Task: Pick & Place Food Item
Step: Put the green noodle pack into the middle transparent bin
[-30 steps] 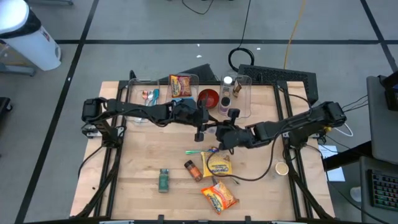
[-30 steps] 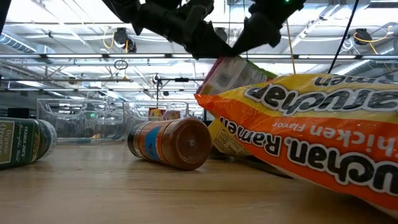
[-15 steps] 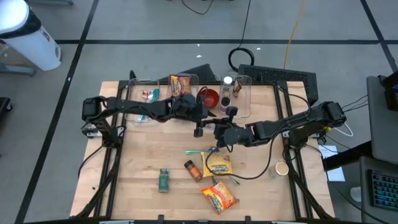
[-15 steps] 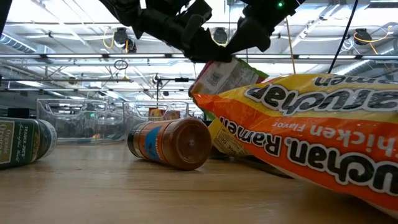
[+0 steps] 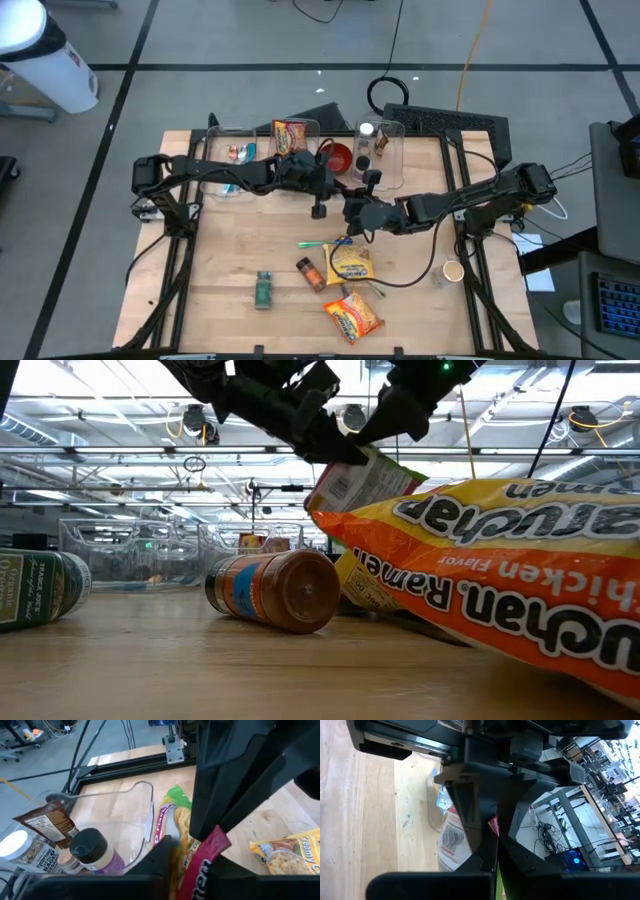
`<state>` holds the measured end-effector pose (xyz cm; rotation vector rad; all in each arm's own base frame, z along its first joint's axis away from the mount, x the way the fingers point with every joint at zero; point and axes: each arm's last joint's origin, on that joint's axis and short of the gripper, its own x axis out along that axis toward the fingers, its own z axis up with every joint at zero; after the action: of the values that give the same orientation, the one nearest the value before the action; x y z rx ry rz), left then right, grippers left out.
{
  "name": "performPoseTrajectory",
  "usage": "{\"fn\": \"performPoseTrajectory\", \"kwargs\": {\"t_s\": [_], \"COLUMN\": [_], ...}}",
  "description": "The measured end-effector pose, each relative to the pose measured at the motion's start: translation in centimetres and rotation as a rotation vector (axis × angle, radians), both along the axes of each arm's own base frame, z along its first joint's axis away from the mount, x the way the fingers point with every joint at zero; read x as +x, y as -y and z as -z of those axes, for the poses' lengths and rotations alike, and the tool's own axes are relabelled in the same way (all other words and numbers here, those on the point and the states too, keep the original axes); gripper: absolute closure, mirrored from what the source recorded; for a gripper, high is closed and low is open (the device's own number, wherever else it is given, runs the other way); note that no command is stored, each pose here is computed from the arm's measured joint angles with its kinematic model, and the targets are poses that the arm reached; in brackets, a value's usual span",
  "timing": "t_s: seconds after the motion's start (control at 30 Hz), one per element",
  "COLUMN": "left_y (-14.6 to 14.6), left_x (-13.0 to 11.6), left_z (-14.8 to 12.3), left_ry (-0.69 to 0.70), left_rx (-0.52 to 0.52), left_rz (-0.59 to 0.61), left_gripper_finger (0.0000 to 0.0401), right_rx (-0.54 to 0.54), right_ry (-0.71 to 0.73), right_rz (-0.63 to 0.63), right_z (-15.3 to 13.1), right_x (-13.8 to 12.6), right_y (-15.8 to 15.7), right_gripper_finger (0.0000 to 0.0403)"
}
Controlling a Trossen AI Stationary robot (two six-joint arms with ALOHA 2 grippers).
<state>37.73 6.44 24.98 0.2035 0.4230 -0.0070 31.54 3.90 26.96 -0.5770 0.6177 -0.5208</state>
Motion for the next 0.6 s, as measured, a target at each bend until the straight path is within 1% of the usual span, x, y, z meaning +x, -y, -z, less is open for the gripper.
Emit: {"fn": "performPoseTrajectory", "kwargs": {"t_s": [0.1, 0.13, 0.3, 0.4, 0.5, 0.6], "left_y": [0.08, 0.14, 0.16, 0.17, 0.18, 0.19], "left_x": [0.06, 0.07, 0.08, 0.09, 0.01, -0.24], "left_z": [-0.1, -0.1, -0.13, -0.14, -0.29, -0.87], "left_ry": [0.011, 0.012, 0.014, 0.015, 0.017, 0.029], "left_rx": [0.001, 0.002, 0.012, 0.015, 0.022, 0.046], "left_rz": [0.005, 0.006, 0.01, 0.011, 0.013, -0.001], "left_gripper_finger": [0.0386, 0.0392, 0.0389, 0.0397, 0.0395, 0.0398], "right_rx": [0.001, 0.002, 0.001, 0.001, -0.001, -0.014], "right_ry": [0.001, 0.001, 0.0, 0.001, 0.006, 0.02], "right_rz": [0.002, 0.003, 0.002, 0.003, 0.008, 0.025], "right_z": [0.0, 0.0, -0.01, -0.02, -0.13, -0.51], "right_x": [0.0, -0.01, -0.01, -0.01, -0.07, -0.32], "right_y": [0.0, 0.0, -0.01, -0.01, 0.01, -0.04], "right_gripper_finger": [0.0403, 0.0403, 0.0403, 0.0399, 0.0385, 0.036]}}
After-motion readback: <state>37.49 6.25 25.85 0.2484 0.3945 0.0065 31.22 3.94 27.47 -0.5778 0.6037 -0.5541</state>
